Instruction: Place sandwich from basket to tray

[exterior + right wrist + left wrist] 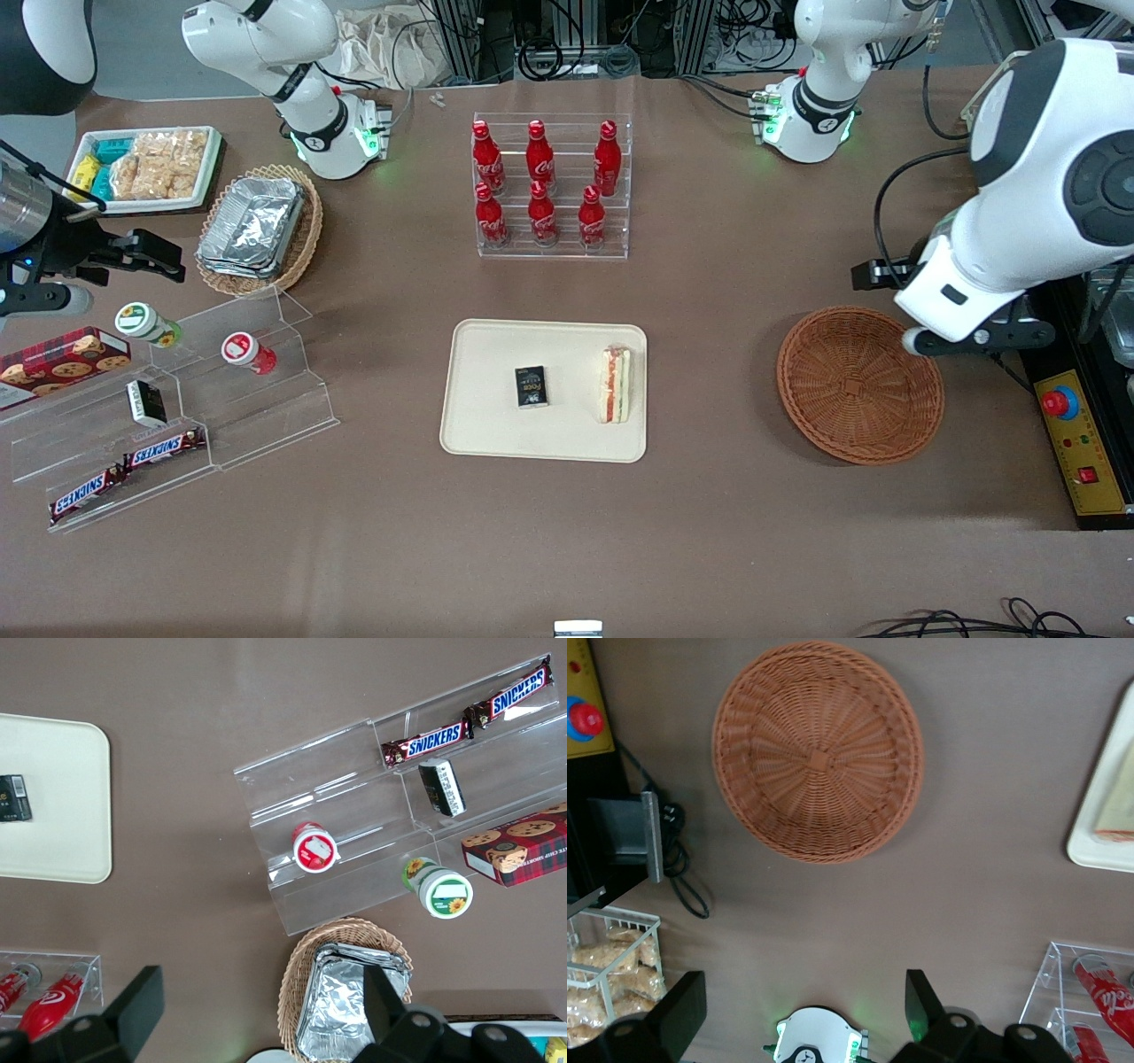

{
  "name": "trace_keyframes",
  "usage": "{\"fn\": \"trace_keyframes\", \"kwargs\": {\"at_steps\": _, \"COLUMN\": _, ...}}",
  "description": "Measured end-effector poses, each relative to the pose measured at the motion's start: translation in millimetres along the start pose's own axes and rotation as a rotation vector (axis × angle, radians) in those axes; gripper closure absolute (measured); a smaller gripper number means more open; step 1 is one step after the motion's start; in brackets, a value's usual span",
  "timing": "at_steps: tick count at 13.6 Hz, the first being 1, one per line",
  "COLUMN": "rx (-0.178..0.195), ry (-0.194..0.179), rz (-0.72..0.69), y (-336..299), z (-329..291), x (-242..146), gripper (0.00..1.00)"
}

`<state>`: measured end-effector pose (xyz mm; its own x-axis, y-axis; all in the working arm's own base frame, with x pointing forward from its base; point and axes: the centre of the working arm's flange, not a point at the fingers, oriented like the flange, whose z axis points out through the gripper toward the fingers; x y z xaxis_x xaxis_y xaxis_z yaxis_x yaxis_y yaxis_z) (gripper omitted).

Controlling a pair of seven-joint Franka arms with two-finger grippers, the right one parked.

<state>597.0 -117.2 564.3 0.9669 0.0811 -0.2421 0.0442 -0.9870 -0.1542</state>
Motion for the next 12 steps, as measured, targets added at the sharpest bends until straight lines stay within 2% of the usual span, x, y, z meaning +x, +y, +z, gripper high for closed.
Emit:
{"fn": "trace_keyframes", "kwargs": {"at_steps": 3, "rx": -0.009, "ry": -0.018, "rz": 0.007, "y": -32, "z": 8, "x": 9, "gripper": 0.00}}
{"fn": "trace_keyframes", "kwargs": {"at_steps": 7, "rx": -0.010, "ry": -0.013, "rz": 0.021, "y": -43, "z": 10, "x": 12, "gripper": 0.00}}
{"fn": "trace_keyframes", "kwargs": {"at_steps": 12, "rx": -0.045, "ry": 0.042, "rz": 0.034, "y": -82, "z": 21, "x": 4, "gripper": 0.00}}
